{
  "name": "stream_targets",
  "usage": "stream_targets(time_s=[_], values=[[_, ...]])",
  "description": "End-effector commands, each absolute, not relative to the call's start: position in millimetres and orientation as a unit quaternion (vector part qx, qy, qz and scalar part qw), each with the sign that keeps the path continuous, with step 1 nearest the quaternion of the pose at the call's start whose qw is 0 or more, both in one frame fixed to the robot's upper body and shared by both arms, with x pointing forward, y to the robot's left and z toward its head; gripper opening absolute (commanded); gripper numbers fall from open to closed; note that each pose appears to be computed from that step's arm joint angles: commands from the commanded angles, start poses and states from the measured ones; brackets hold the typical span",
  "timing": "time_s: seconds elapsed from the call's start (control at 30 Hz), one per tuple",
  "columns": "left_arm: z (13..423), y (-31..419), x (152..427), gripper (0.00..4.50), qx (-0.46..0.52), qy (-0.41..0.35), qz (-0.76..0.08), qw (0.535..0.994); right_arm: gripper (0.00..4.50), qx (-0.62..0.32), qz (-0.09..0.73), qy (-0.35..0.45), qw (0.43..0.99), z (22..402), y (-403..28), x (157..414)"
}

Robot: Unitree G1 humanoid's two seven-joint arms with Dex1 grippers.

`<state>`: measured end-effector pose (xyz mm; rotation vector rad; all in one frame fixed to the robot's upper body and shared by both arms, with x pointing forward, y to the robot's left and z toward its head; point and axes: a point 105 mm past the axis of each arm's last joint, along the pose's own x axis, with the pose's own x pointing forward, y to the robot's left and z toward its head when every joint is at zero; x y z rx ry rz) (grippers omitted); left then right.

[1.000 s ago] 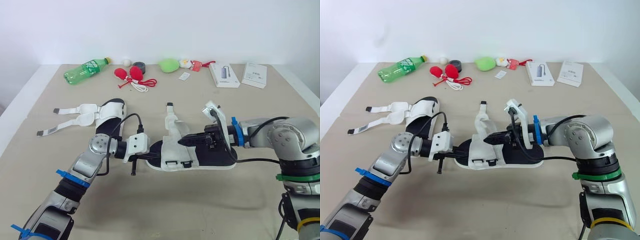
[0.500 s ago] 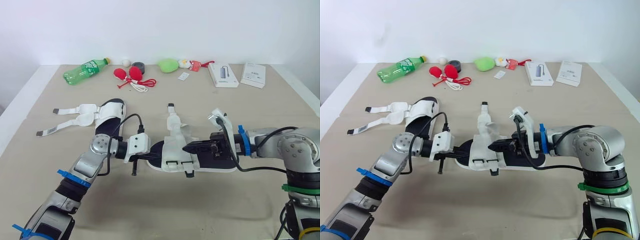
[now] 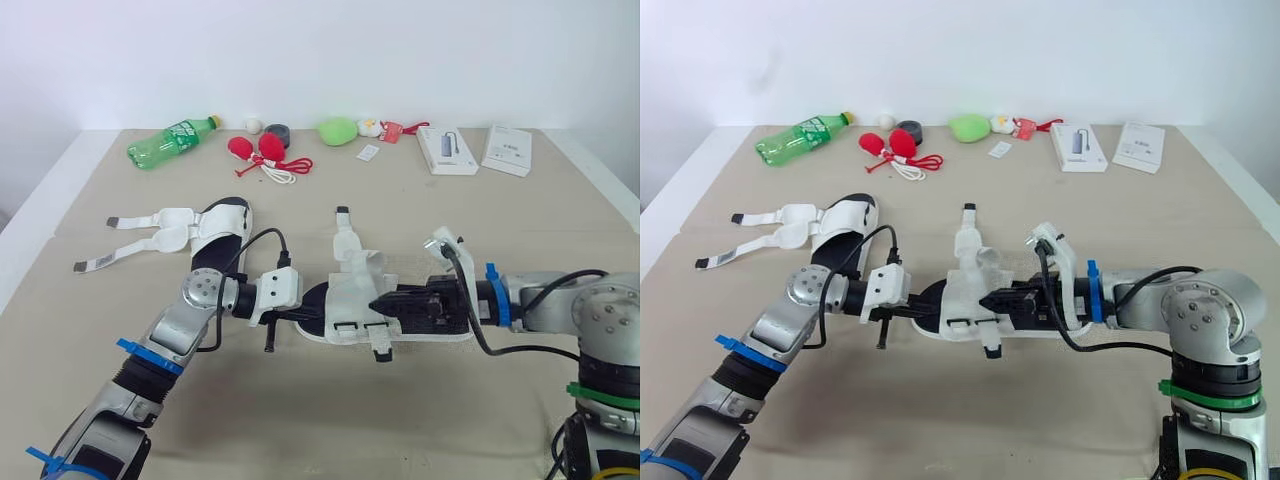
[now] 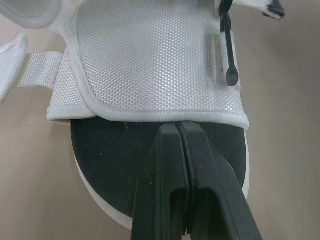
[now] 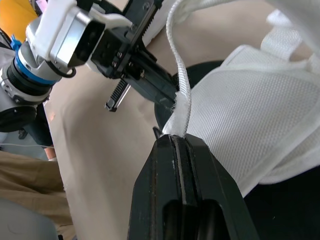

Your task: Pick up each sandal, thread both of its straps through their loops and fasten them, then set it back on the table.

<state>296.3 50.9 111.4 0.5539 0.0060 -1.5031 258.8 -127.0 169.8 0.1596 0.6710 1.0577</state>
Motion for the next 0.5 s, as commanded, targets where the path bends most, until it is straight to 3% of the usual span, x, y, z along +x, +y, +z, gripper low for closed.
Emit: stream_targets(time_s=[0.03, 0.2, 0.23, 0.3, 0.43, 0.5], values=[[108, 53, 298, 0.0, 0.259, 0.012, -0.672, 0.693, 0.01, 0.063, 0.488, 0.293, 0.82, 173, -129, 255], [108, 52, 298, 0.0, 0.259, 0.011, -0.673, 0.692, 0.01, 0.068, 0.498, 0.303, 0.81, 170, -131, 245], [108, 52, 298, 0.0, 0.259, 0.011, -0.674, 0.692, 0.52, 0.062, 0.506, 0.308, 0.803, 171, -131, 240], [108, 52, 298, 0.0, 0.258, 0.011, -0.675, 0.691, 0.82, 0.054, 0.524, 0.303, 0.794, 176, -134, 232], [108, 51, 297, 0.0, 0.257, 0.012, -0.677, 0.69, 2.15, 0.046, 0.533, 0.307, 0.787, 179, -149, 224], [108, 51, 297, 0.0, 0.257, 0.012, -0.678, 0.689, 2.56, 0.056, 0.54, 0.31, 0.78, 177, -155, 220]])
